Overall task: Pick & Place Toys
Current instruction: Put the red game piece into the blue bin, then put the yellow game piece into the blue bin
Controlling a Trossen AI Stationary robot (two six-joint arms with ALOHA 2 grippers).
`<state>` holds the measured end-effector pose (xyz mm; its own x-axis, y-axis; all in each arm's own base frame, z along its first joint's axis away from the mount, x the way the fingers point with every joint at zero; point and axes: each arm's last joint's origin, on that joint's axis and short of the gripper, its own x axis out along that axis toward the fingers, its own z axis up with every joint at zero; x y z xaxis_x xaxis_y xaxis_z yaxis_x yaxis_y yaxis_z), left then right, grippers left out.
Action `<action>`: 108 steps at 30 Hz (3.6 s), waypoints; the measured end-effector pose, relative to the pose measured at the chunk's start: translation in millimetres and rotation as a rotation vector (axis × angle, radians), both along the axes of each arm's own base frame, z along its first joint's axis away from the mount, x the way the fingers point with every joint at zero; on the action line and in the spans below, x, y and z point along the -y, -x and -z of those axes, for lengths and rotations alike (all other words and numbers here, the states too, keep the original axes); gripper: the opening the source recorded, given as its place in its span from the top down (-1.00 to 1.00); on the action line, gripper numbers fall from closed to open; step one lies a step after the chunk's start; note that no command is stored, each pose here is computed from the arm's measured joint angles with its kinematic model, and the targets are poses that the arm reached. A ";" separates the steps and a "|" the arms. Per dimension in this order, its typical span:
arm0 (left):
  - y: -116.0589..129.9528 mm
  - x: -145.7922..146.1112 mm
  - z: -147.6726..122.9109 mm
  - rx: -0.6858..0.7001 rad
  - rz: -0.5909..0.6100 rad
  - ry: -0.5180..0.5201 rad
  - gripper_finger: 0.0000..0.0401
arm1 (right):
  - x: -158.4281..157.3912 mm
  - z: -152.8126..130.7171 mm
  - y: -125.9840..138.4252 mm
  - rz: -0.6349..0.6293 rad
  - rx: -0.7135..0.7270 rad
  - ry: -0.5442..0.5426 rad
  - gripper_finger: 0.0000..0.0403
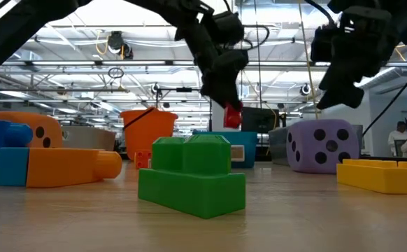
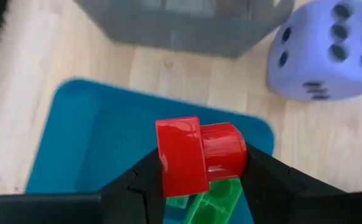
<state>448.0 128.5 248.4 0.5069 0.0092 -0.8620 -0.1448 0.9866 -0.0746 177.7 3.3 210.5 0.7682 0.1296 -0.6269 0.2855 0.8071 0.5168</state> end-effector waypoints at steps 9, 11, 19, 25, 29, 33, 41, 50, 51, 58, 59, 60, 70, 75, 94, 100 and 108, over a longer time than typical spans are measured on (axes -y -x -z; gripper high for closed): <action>-3.0 20.7 32.2 -0.002 0.027 0.092 0.15 | 0.2 -1.5 -2.1 0.017 0.083 -0.007 -0.03; -5.4 26.7 32.4 0.010 0.041 0.090 0.15 | 0.9 -1.5 -2.2 0.034 0.084 0.007 -0.03; -10.2 33.5 30.8 0.045 0.038 0.085 -0.06 | 1.0 -1.7 -2.4 0.038 0.087 0.007 -0.03; -8.6 26.7 30.8 0.046 0.013 0.098 -0.20 | 1.0 -4.2 -4.0 0.041 0.116 -0.001 -0.03; -5.7 18.2 25.6 0.054 -0.015 0.151 -0.22 | 0.9 -4.9 -4.5 0.041 0.125 -0.001 -0.03; 4.1 10.2 -0.1 0.119 -0.025 0.200 -0.18 | 1.0 -5.4 -4.7 0.041 0.131 -0.002 -0.03; 46.4 15.9 -97.5 0.365 -0.006 0.132 -0.05 | 1.0 -28.1 -15.0 0.066 0.383 -0.056 -0.03; 101.9 60.4 -202.2 0.764 0.107 0.066 0.06 | 1.7 -94.3 -11.4 0.070 1.058 -0.232 -0.03; 105.6 66.6 -208.3 0.791 0.125 0.064 0.07 | 0.9 -101.4 -8.9 0.057 1.121 -0.244 -0.03; 116.1 105.8 -224.3 0.852 0.235 0.095 0.01 | -20.0 -169.1 -0.3 -0.070 1.325 -0.186 -0.03; 115.3 110.9 -223.8 0.849 0.249 0.102 0.00 | -24.2 -178.8 -2.0 -0.088 1.293 -0.147 -0.03; 114.7 116.0 -223.3 0.846 0.263 0.108 -0.02 | -28.6 -188.4 -3.5 -0.109 1.242 -0.106 -0.03; 110.1 160.1 -224.1 0.872 0.328 0.179 0.00 | -71.2 -237.8 -23.0 -0.289 0.581 0.160 -0.03; 111.4 184.1 -233.4 0.963 0.325 0.212 0.09 | -101.8 -228.9 -31.9 -0.454 0.392 0.211 -0.03; 72.3 300.9 -211.9 1.310 0.120 0.355 0.20 | -219.4 -146.3 42.1 -0.975 -0.190 0.510 -0.03; 55.5 326.6 -189.8 1.390 0.073 0.397 0.16 | -243.0 -108.8 55.1 -1.020 -0.240 0.611 -0.03; 45.9 332.6 -177.6 1.404 0.046 0.458 0.23 | -244.1 -46.3 55.5 -1.042 -0.326 0.581 -0.03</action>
